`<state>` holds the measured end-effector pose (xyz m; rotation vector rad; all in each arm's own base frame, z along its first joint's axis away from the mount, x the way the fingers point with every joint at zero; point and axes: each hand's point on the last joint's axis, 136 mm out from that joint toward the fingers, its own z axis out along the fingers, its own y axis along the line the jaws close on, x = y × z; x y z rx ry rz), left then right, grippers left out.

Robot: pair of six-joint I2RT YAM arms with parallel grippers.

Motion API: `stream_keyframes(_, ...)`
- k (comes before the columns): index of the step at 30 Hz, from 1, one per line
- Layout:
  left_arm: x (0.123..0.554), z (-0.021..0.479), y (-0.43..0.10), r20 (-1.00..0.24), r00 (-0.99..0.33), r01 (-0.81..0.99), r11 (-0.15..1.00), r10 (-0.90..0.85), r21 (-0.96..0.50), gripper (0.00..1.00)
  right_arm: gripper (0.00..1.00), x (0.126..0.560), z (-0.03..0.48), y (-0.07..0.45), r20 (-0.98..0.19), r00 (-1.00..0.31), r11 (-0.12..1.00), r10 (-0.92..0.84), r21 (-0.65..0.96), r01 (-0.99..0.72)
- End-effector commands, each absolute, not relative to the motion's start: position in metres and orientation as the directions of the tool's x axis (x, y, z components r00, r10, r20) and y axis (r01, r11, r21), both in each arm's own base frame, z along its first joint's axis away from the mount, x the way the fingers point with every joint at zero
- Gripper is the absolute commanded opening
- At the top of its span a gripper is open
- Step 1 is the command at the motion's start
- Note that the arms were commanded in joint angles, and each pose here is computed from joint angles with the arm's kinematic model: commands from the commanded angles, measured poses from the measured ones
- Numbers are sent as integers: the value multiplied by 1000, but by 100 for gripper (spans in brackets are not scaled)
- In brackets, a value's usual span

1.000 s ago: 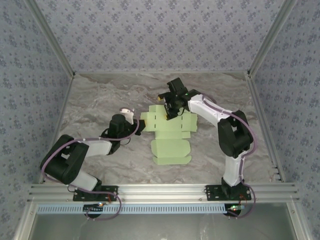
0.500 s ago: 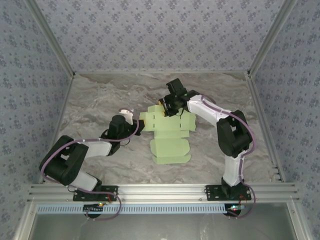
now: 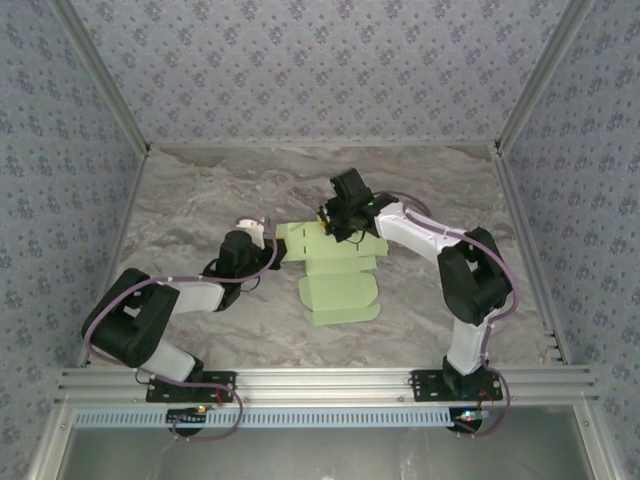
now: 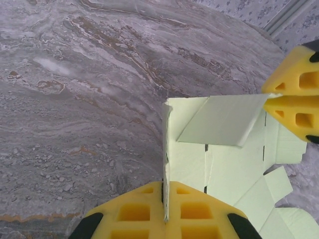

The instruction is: Fold the paper box

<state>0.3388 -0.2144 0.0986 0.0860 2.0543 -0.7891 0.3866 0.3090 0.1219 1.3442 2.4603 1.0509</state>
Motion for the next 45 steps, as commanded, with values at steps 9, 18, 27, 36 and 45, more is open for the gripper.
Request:
stream_keyframes(9, 341, 102, -216, -783, -565, 357, 779, -261, -516, 0, 18, 403, 126, 297, 112, -562, 330, 820, 709, 623)
stream_keyframes(18, 340, 108, -219, -788, -554, 380, 760, -269, -527, 0, 28, 396, 120, 293, 133, -532, 334, 836, 645, 687)
stream_keyframes(27, 337, 113, -217, -795, -540, 384, 760, -276, -525, 0, 32, 400, 120, 298, 156, -512, 315, 845, 628, 712)
stream_keyframes(36, 334, 115, -220, -796, -539, 394, 754, -275, -526, 0, 26, 410, 117, 306, 185, -497, 288, 848, 626, 724)
stream_keyframes(45, 333, 115, -216, -813, -508, 388, 768, -284, -510, 0, 34, 400, 107, 310, 268, -456, 232, 849, 585, 777)
